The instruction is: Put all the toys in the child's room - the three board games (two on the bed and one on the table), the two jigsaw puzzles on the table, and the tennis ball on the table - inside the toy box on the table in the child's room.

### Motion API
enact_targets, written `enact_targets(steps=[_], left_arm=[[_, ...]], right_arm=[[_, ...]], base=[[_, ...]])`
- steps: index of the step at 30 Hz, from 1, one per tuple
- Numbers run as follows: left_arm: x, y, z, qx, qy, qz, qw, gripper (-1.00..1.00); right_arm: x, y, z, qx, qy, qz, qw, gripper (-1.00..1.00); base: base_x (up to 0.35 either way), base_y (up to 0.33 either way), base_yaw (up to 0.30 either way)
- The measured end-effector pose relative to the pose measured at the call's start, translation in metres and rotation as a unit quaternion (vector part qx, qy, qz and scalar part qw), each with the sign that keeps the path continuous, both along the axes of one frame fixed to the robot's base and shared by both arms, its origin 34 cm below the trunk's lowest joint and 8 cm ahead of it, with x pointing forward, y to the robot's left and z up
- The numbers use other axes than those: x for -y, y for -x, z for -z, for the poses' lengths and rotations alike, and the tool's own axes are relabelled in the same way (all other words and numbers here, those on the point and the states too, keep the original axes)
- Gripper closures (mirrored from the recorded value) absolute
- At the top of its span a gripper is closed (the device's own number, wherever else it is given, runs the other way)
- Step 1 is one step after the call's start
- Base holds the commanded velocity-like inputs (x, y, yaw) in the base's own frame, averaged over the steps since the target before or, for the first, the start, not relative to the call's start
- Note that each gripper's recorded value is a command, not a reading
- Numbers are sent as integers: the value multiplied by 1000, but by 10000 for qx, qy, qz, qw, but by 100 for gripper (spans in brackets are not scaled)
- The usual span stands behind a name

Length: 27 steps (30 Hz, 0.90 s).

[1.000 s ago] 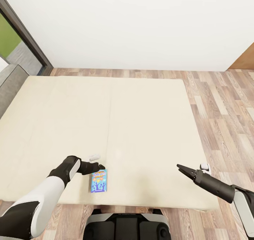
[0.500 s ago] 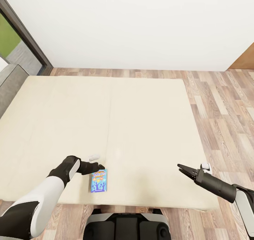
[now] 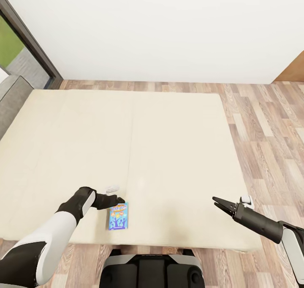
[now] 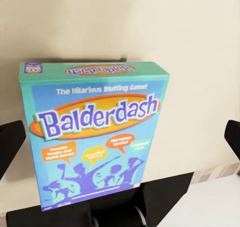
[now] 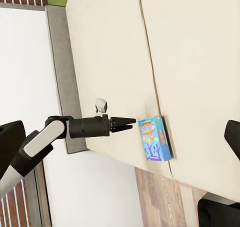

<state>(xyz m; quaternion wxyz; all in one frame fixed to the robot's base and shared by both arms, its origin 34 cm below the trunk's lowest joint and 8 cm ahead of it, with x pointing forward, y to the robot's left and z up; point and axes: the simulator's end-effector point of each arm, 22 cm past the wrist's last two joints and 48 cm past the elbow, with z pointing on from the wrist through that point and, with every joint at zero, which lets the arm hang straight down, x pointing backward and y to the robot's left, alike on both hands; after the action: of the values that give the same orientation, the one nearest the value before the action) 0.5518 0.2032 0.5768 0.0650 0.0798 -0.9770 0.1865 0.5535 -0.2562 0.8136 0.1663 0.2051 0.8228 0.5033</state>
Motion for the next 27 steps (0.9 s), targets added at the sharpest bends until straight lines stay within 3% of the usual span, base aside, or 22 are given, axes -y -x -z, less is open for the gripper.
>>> enact_targets(steps=[27], left_arm=[[-6,10,12,-112,-84,20,9999,-100]], right_arm=[[0,5,11,-119,1,-1,9999,-100]], base=[[0,0,0]])
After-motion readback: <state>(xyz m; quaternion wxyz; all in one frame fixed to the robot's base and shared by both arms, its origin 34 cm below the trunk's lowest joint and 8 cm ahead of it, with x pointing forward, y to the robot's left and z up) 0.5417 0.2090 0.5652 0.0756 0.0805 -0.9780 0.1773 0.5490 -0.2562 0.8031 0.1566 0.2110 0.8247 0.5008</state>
